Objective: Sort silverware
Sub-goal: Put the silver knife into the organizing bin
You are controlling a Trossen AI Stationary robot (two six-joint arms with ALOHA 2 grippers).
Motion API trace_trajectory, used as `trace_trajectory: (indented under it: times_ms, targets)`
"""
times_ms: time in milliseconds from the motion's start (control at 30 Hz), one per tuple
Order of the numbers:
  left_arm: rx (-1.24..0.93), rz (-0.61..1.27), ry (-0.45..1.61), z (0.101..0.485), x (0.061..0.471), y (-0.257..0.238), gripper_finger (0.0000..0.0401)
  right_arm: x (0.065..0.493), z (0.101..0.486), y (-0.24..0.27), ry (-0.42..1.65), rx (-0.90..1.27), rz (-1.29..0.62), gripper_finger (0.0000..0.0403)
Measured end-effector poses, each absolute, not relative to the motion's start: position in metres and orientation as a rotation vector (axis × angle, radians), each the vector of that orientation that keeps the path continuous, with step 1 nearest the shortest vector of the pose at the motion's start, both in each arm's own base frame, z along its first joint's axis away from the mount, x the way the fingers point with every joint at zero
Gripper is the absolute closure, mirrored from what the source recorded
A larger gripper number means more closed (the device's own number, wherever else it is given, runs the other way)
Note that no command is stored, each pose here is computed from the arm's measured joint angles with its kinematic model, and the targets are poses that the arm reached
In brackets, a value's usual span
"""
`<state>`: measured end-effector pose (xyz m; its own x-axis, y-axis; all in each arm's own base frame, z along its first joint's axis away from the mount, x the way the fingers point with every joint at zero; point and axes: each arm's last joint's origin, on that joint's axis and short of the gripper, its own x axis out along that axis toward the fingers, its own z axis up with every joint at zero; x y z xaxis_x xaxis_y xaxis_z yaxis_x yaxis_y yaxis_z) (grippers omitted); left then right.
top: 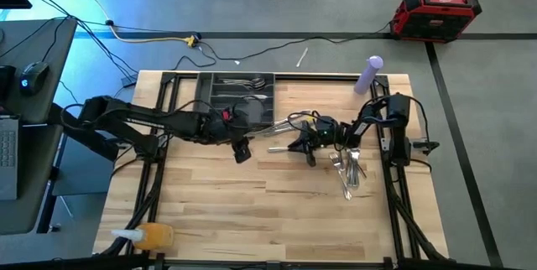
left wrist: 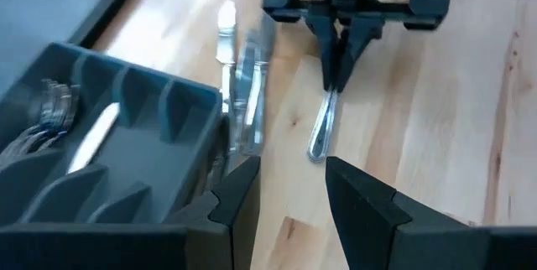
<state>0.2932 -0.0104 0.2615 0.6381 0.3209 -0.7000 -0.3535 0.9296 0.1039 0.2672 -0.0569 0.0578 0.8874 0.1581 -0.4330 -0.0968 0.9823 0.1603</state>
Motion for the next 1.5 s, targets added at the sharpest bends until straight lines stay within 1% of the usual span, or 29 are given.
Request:
trace_trajectory:
  times_ms: [300, 433, 600, 800, 900, 1000, 1100, 1200, 1300, 1467, 1500]
  targets:
    - [0.021, 0.313, 0.852, 0.223, 0.323, -0.014, 0.0284, 0.270, 0.066, -0.057, 0.414, 0.135, 0.144, 0.0383]
    - [0.048, 0.217, 0.848, 0.209, 0.337, -0.017, 0.0277, 0.271, 0.069, -0.057, 0.390, 0.131, 0.145, 0.0383]
    - [0.168, 0.149, 0.863, 0.186, 0.351, -0.018, 0.0234, 0.278, 0.074, -0.055, 0.351, 0.115, 0.159, 0.0383]
    - [0.330, 0.179, 0.904, 0.163, 0.360, -0.016, 0.0176, 0.290, 0.077, -0.050, 0.371, 0.110, 0.182, 0.0383]
    - [0.349, 0.175, 0.939, 0.152, 0.362, -0.016, 0.0165, 0.294, 0.077, -0.050, 0.384, 0.100, 0.189, 0.0383]
    - [0.363, 0.188, 0.967, 0.143, 0.363, -0.015, 0.0164, 0.296, 0.078, -0.049, 0.378, 0.094, 0.193, 0.0383]
    - [0.367, 0.197, 0.972, 0.140, 0.363, -0.015, 0.0176, 0.296, 0.079, -0.049, 0.378, 0.094, 0.192, 0.0383]
    - [0.359, 0.203, 0.971, 0.140, 0.363, -0.015, 0.0205, 0.296, 0.079, -0.049, 0.380, 0.113, 0.189, 0.0383]
    - [0.357, 0.203, 0.972, 0.140, 0.363, -0.015, 0.0251, 0.296, 0.078, -0.049, 0.383, 0.118, 0.187, 0.0383]
    - [0.335, 0.214, 0.981, 0.139, 0.362, -0.015, 0.0351, 0.296, 0.078, -0.050, 0.389, 0.128, 0.176, 0.0383]
    - [0.336, 0.214, 0.982, 0.139, 0.362, -0.015, 0.0364, 0.296, 0.078, -0.050, 0.391, 0.132, 0.174, 0.0383]
